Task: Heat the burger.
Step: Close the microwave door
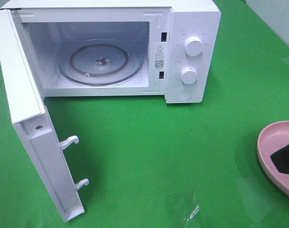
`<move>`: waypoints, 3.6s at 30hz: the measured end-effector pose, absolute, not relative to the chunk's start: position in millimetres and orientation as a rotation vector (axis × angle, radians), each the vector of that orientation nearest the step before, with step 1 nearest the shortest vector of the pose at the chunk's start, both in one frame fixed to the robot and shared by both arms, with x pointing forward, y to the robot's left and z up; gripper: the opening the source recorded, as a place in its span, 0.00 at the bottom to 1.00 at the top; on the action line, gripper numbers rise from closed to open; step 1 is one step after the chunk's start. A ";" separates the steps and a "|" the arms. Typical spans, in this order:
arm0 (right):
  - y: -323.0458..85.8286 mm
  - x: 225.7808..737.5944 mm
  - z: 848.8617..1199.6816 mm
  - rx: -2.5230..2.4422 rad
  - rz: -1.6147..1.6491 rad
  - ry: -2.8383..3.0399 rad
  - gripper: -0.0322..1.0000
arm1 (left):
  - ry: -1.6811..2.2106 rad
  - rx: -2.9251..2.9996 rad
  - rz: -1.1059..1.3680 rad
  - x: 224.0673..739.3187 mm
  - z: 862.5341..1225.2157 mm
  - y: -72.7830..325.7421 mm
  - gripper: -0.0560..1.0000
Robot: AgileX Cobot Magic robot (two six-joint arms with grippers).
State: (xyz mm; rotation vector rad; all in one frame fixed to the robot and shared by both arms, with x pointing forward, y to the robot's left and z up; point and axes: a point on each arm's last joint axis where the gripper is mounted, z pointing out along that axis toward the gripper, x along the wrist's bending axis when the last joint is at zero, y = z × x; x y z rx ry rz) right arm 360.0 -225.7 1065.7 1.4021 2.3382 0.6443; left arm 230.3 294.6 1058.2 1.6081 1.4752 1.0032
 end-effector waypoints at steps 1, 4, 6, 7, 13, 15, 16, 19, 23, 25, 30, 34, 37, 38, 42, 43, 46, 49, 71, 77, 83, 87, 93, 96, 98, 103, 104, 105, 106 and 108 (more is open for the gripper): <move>-225.7 360.0 1065.7 1.402 0.644 2.338 0.81 | 1.475 1.608 1.003 230.3 1058.2 294.6 0.98; -239.4 341.4 1077.9 1.391 0.717 2.291 0.80 | 1.475 1.608 1.003 230.3 1058.2 294.6 0.98; -243.1 336.3 1081.0 1.385 0.744 2.275 0.80 | 1.475 1.608 1.003 230.3 1058.2 294.6 0.98; -249.7 327.3 1085.6 1.378 0.782 2.250 0.79 | 1.475 1.608 1.003 230.3 1058.2 294.6 0.98; -268.7 306.6 1095.3 1.390 0.875 2.141 0.79 | 1.475 1.608 1.003 230.3 1058.2 294.6 0.98; -271.8 304.1 1096.0 1.392 0.876 2.123 0.78 | 1.475 1.608 1.003 230.3 1058.2 294.6 0.98; -278.8 298.7 1097.9 1.403 0.877 2.071 0.78 | 1.475 1.608 1.003 230.3 1058.2 294.6 0.98; -292.3 284.0 1102.6 1.408 0.897 1.940 0.78 | 1.475 1.608 1.003 230.3 1058.2 294.6 0.98; -299.9 271.8 1105.1 1.414 0.911 1.842 0.78 | 1.475 1.608 1.003 230.3 1058.2 294.6 0.98; -303.7 263.8 1106.1 1.421 0.917 1.778 0.77 | 1.475 1.608 1.003 230.3 1058.2 294.6 0.98; -309.4 243.6 1107.2 1.431 0.944 1.637 0.77 | 1.475 1.608 1.003 230.3 1058.2 294.6 0.98; -307.0 230.8 1106.4 1.450 1.006 1.569 0.77 | 1.475 1.608 1.003 230.3 1058.2 294.6 0.98; -304.9 224.1 1105.3 1.451 1.044 1.530 0.77 | 1.475 1.608 1.003 230.3 1058.2 294.6 0.98; -304.9 224.1 1105.3 1.451 1.044 1.530 0.77 | 1.475 1.608 1.003 230.3 1058.2 294.6 0.98; -302.7 223.5 1079.1 1.495 1.018 1.489 0.77 | 1.475 1.608 1.003 230.3 1058.2 294.6 0.98; -302.7 223.5 1079.1 1.495 1.018 1.489 0.77 | 1.475 1.608 1.003 230.3 1058.2 294.6 0.98; -301.6 229.2 1063.4 1.533 0.991 1.497 0.77 | 1.475 1.608 1.003 230.3 1058.2 294.6 0.98; -300.6 232.3 1060.3 1.533 1.004 1.495 0.77 | 1.475 1.608 1.003 230.3 1058.2 294.6 0.98; -300.3 237.6 1057.5 1.510 1.023 1.478 0.77 | 1.475 1.608 1.003 230.3 1058.2 294.6 0.98; -300.3 237.6 1057.5 1.510 1.023 1.478 0.77 | 1.475 1.608 1.003 230.3 1058.2 294.6 0.98; -300.3 237.6 1057.5 1.510 1.023 1.478 0.77 | 1.475 1.608 1.003 230.3 1058.2 294.6 0.98; -300.3 237.6 1057.5 1.510 1.023 1.478 0.77 | 1.475 1.608 1.003 230.3 1058.2 294.6 0.98; -300.3 237.6 1057.5 1.510 1.023 1.478 0.77 | 1.476 1.609 1.005 230.3 1058.2 294.8 0.98; -300.3 237.6 1057.5 1.510 1.023 1.478 0.77 | 1.477 1.610 1.009 230.3 1058.2 295.1 0.98; -300.3 237.6 1057.5 1.510 1.023 1.478 0.77 | 1.477 1.610 1.009 230.3 1058.2 295.1 0.98; -300.3 237.6 1057.5 1.510 1.023 1.478 0.77 | 1.477 1.610 1.009 230.3 1058.2 295.1 0.98; -300.3 237.6 1057.5 1.510 1.023 1.478 0.77 | 1.477 1.610 1.009 230.3 1058.2 295.1 0.98; -300.3 237.6 1057.5 1.510 1.023 1.478 0.77 | 1.477 1.610 1.009 230.3 1058.2 295.1 0.98; -300.3 237.6 1057.5 1.510 1.023 1.478 0.77 | 1.477 1.610 1.009 230.3 1058.2 295.1 0.98; -300.3 237.6 1057.5 1.510 1.023 1.478 0.77 | 1.480 1.604 1.003 230.3 1058.2 294.8 0.98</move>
